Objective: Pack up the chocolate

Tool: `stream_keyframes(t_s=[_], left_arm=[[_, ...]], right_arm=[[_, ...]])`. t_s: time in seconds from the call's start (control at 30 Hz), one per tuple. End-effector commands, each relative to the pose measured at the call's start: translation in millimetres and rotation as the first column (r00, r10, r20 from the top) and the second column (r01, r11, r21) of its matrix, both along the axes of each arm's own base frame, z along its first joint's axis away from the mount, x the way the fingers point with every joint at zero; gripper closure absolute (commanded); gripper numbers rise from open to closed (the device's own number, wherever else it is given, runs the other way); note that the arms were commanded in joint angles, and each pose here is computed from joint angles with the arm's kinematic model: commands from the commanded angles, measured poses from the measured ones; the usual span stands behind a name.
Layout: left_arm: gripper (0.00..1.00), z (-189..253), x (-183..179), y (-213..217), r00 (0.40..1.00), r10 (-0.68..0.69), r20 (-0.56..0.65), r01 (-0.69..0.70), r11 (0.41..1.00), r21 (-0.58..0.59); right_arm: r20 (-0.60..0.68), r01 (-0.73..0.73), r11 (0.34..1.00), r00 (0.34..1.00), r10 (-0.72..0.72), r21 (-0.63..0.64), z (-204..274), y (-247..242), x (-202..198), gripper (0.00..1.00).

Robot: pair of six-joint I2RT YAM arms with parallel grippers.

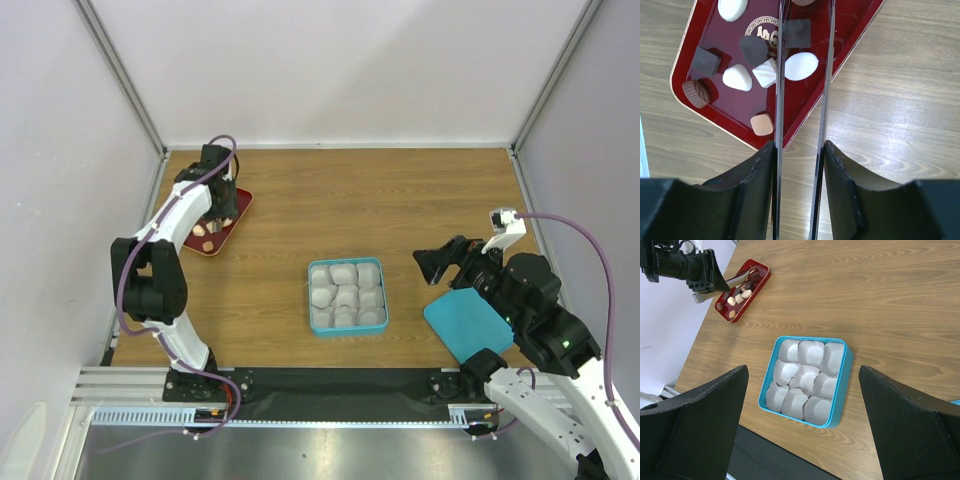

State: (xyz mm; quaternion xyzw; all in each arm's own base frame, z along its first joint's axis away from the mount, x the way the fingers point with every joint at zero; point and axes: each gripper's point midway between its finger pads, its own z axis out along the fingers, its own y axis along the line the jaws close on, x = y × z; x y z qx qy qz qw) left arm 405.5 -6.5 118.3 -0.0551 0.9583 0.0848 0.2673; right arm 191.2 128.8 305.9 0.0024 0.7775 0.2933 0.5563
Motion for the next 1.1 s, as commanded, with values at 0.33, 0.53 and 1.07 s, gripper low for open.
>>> stream_keyframes(t_s=[0.33,0.53,1.07], left_arm=[[0.59,22,12,6,0.999,-0.008,0.044,0.007,1.000,0.023],[0.60,37,8,7,0.997,0.010,0.075,-0.011,1.000,0.020],[0.64,63,-8,10,0.994,0.007,0.109,-0.010,1.000,0.023]], right_arm=[[0.028,0.009,1.000,1.000,-0.009,0.010,8,2,7,0.01],[0.022,0.008,1.000,1.000,-0.008,0.008,5,2,6,0.01],[0.024,-0.005,0.999,1.000,0.004,0.033,9,2,1,0.02]])
